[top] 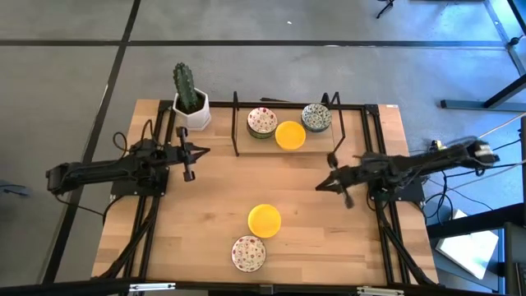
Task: Pick & Place Mini bowls
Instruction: Stack the yellow bowl on top of the yellow bowl on the shelf
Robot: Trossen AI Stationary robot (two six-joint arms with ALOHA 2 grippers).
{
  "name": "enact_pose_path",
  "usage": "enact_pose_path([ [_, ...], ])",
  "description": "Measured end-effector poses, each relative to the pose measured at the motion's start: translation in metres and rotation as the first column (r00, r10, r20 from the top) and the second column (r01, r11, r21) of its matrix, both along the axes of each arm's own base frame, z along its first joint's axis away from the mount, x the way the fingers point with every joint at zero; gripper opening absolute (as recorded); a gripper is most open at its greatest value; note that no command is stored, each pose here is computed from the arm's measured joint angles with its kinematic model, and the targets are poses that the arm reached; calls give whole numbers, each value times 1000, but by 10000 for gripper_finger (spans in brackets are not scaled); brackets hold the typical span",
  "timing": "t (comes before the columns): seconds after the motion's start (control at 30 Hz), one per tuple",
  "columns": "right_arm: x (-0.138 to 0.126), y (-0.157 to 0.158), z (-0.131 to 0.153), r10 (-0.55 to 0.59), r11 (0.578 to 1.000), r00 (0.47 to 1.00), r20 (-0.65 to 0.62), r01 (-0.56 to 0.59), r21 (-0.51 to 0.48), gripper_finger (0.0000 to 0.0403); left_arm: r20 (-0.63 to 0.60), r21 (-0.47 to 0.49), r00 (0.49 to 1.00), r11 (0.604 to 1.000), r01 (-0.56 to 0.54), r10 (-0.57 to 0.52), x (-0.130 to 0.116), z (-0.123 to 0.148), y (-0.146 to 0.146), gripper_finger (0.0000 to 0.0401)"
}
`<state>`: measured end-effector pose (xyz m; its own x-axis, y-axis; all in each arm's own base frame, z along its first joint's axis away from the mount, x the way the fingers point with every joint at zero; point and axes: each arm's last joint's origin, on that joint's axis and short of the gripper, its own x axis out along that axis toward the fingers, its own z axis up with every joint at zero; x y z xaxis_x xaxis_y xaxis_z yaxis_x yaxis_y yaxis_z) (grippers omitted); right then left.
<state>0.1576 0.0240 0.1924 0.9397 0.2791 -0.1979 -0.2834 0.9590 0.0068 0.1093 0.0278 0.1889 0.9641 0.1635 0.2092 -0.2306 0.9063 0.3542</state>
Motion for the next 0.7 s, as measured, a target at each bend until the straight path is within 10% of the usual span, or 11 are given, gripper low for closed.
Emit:
enact_pose_path([
  [0.4, 127, 49, 15, -64, 988, 935, -348, 10, -155, 17, 230, 137, 953, 976, 167, -196, -9, 24, -8, 4],
  [0.7, 201, 74, 17, -118, 957, 715, -689, -103, -271, 72, 92, 79, 974, 977, 200, -207, -2, 11, -7, 4],
])
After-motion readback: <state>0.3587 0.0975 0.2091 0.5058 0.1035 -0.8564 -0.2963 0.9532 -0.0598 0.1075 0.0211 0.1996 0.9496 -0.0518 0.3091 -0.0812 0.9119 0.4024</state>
